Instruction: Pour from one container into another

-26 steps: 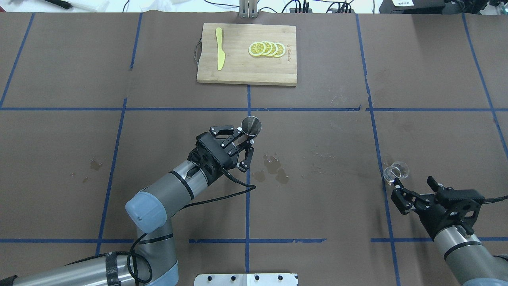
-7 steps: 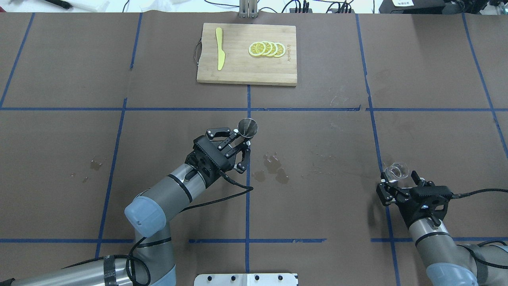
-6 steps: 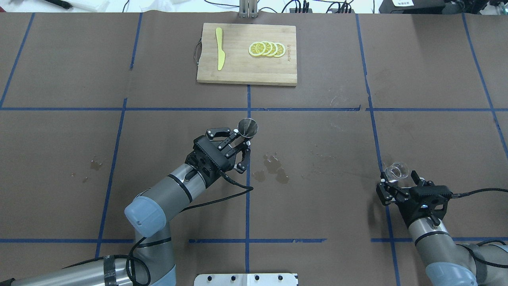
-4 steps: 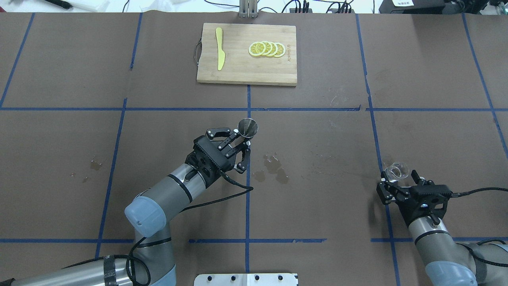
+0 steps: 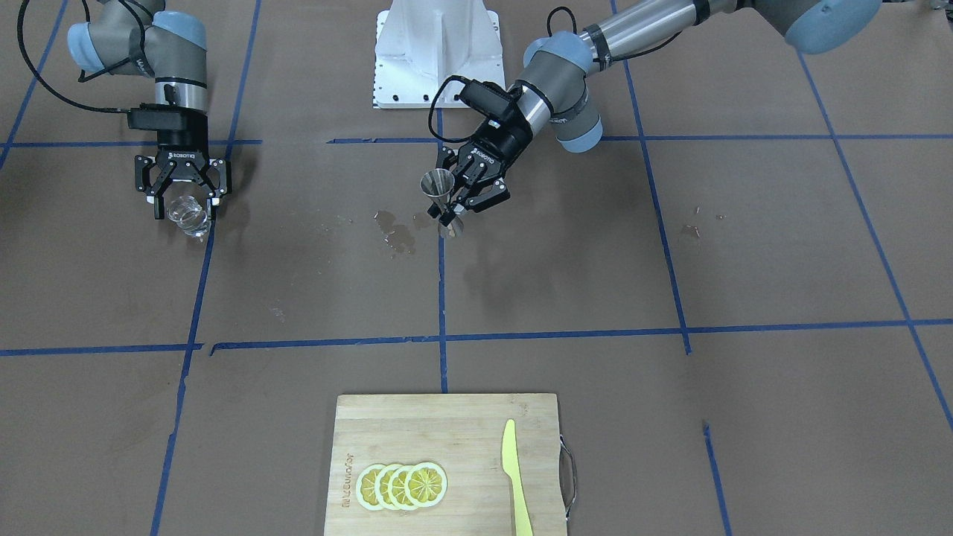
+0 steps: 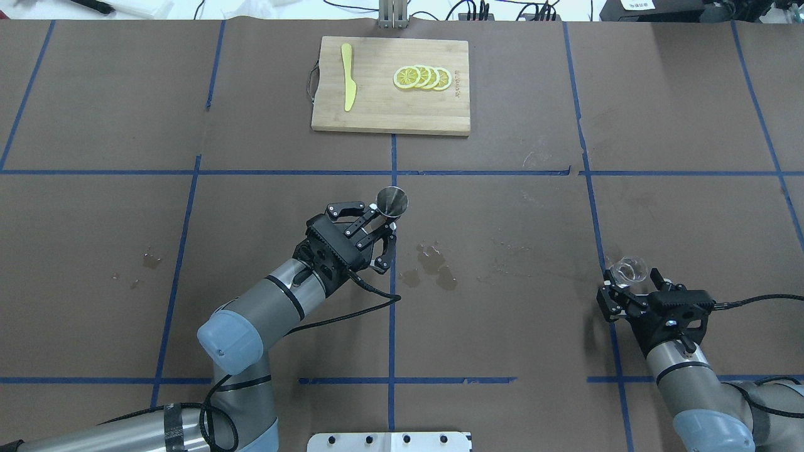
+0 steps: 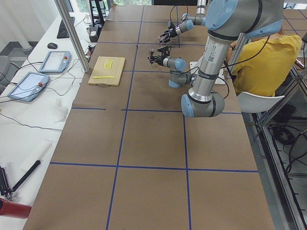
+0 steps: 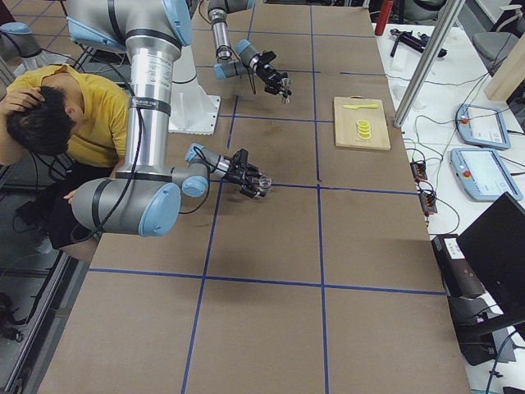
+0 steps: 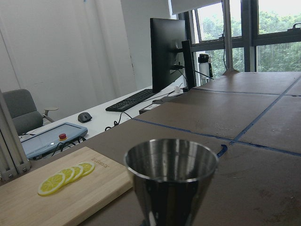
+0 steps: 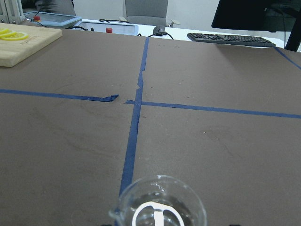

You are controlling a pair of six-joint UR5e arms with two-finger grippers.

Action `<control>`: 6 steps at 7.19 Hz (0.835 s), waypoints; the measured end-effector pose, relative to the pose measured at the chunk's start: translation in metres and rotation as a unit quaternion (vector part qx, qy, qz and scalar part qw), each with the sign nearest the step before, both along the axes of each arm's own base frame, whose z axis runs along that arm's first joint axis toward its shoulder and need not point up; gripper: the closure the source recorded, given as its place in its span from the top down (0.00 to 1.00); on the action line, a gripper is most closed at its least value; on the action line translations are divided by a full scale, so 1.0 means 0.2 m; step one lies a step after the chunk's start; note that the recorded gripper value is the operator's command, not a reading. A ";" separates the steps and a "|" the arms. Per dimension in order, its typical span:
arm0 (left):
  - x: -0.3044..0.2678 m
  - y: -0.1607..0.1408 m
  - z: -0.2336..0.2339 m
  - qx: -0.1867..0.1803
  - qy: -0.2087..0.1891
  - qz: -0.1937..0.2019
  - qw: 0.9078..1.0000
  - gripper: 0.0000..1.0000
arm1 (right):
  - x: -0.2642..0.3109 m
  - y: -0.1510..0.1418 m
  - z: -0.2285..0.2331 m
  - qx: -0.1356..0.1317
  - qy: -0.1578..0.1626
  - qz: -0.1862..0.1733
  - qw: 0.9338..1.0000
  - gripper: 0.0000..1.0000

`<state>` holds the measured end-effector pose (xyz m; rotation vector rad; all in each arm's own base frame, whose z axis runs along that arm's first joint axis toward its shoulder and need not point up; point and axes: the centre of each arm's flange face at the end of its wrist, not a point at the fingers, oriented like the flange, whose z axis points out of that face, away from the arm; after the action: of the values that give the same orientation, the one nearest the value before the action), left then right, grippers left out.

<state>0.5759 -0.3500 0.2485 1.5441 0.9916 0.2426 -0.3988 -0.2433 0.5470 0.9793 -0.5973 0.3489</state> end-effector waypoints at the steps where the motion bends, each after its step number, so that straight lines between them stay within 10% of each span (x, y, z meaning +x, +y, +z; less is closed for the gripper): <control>1: 0.00 0.00 0.00 0.000 -0.001 0.000 1.000 0.00 | 0.00 0.00 0.00 0.000 0.000 0.000 1.000 0.87; 6: -0.01 0.01 0.06 -0.002 -0.007 0.001 1.000 0.00 | -0.05 -0.02 -0.04 0.006 0.004 -0.004 1.000 0.85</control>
<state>0.5732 -0.3481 0.2596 1.5358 0.9822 0.2539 -0.4096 -0.2470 0.5389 0.9884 -0.5965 0.3342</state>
